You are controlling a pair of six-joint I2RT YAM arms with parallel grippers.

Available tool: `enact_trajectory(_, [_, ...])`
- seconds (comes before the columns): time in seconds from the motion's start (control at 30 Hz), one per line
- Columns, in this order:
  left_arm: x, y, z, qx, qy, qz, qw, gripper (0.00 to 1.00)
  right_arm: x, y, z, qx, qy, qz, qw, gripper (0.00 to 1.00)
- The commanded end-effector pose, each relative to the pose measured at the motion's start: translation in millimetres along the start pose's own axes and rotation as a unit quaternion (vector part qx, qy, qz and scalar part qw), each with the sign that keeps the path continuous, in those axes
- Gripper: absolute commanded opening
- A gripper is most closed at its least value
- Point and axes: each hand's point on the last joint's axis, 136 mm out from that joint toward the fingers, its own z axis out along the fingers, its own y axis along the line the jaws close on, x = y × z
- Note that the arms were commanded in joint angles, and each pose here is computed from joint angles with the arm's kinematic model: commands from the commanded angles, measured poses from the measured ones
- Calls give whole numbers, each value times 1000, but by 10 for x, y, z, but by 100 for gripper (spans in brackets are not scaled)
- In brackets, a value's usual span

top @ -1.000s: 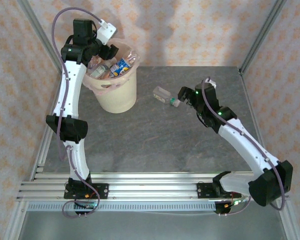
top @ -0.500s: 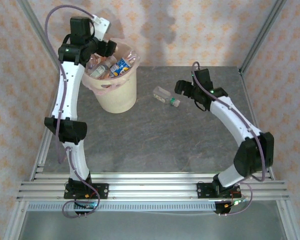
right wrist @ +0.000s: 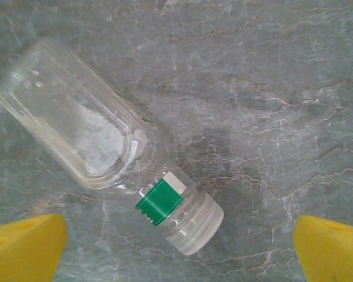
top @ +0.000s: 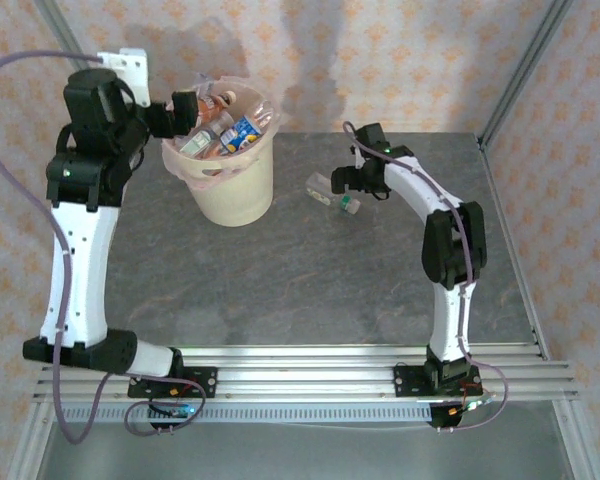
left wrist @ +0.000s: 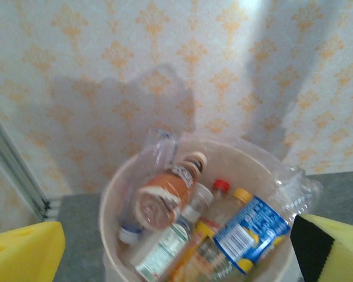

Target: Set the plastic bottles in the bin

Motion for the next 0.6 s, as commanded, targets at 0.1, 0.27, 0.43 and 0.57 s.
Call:
enact_trajectory(0.1, [254, -65, -163, 25, -19, -87, 996, 100, 140, 4, 121, -10, 52, -63, 997, 99])
enact_trajectory(0.27, [424, -31, -327, 21, -26, -115, 993, 100, 180, 43, 273, -24, 67, -72, 995, 98])
enact_trajectory(0.43, [453, -36, -430, 23, -26, -118, 992, 100, 194, 92, 420, -42, 81, -81, 993, 94])
enact_trajectory(0.57, [456, -46, -482, 27, -30, -120, 992, 100, 226, 143, 527, -56, 92, -76, 991, 90])
